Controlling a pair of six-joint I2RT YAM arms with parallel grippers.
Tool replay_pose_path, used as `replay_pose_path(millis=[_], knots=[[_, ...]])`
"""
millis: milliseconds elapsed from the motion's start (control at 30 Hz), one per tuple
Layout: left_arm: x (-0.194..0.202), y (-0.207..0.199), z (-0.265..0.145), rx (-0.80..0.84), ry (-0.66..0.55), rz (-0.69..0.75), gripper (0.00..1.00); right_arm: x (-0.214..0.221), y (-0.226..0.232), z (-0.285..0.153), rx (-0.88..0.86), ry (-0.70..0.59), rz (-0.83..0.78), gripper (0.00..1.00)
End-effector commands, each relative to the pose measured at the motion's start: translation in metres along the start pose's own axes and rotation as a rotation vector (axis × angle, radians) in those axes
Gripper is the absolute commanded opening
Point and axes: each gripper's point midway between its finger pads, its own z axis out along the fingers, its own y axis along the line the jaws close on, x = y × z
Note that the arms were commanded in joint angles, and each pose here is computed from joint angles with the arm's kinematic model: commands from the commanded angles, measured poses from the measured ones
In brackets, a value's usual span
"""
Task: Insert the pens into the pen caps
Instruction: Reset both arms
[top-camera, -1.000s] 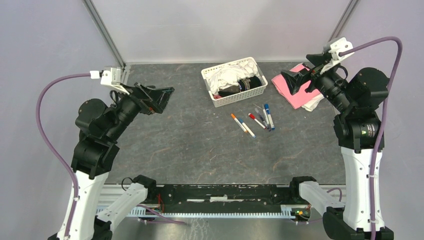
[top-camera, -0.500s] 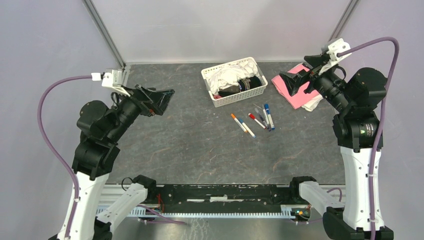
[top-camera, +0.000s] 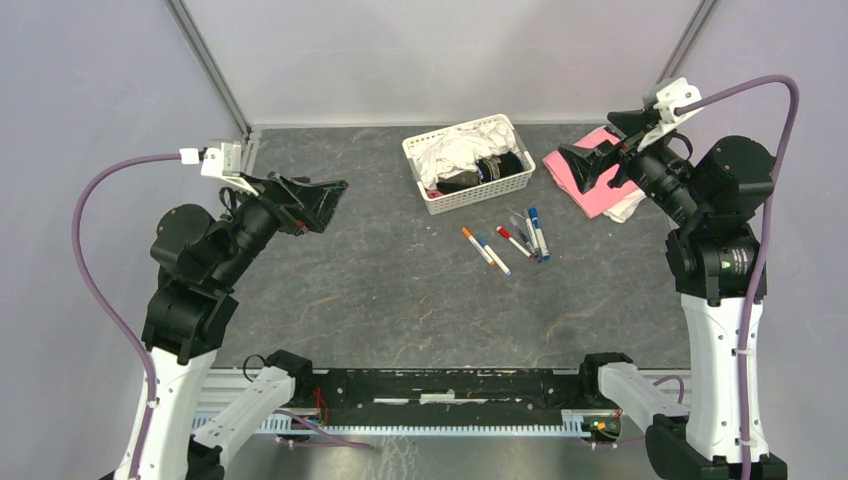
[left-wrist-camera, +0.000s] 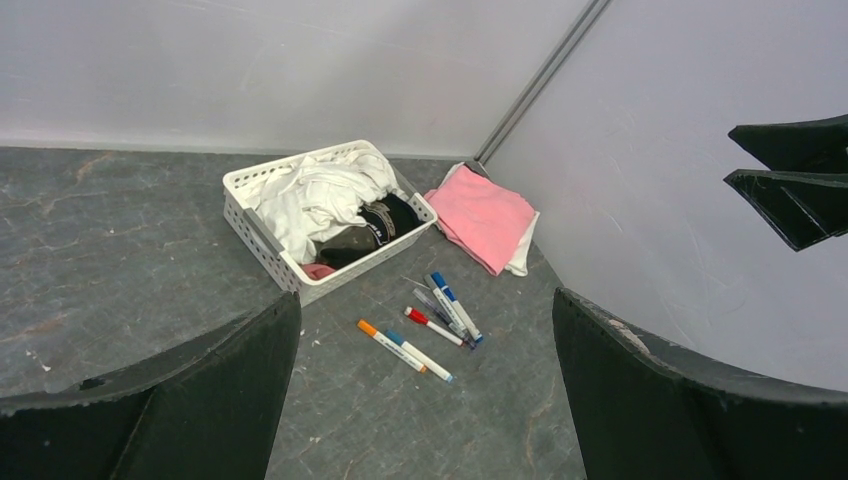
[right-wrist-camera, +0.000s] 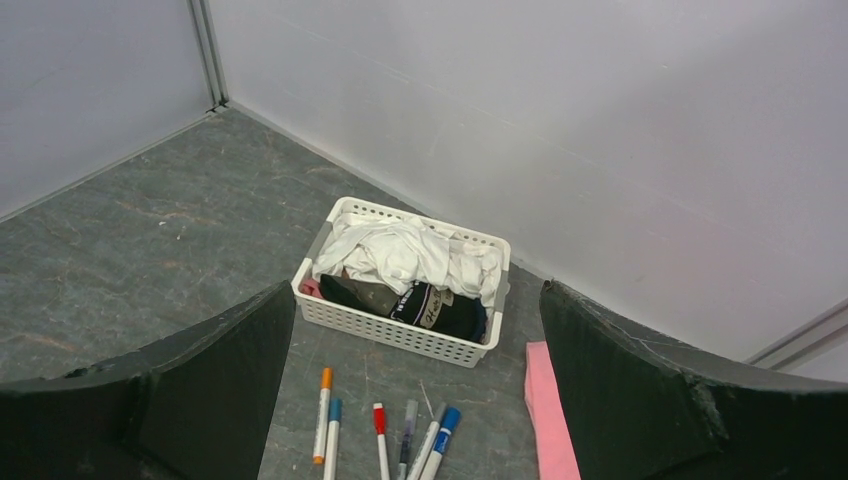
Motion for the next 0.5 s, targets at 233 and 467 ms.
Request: replay_pose_path(millis=[233, 467], knots=[[0.0008, 0.0007, -0.0003, 0.006, -0.003, 0.020, 1.00, -0.0067, 0.0033, -0.0053, -0.010, -0.026, -0.031, 0.98], [0.0055, 0.0034, 0.0024, 0.001, 0.009, 0.018, 1.00, -0.0016, 0.0072, -0.0026, -0.043, -0.027, -0.057, 0.98]])
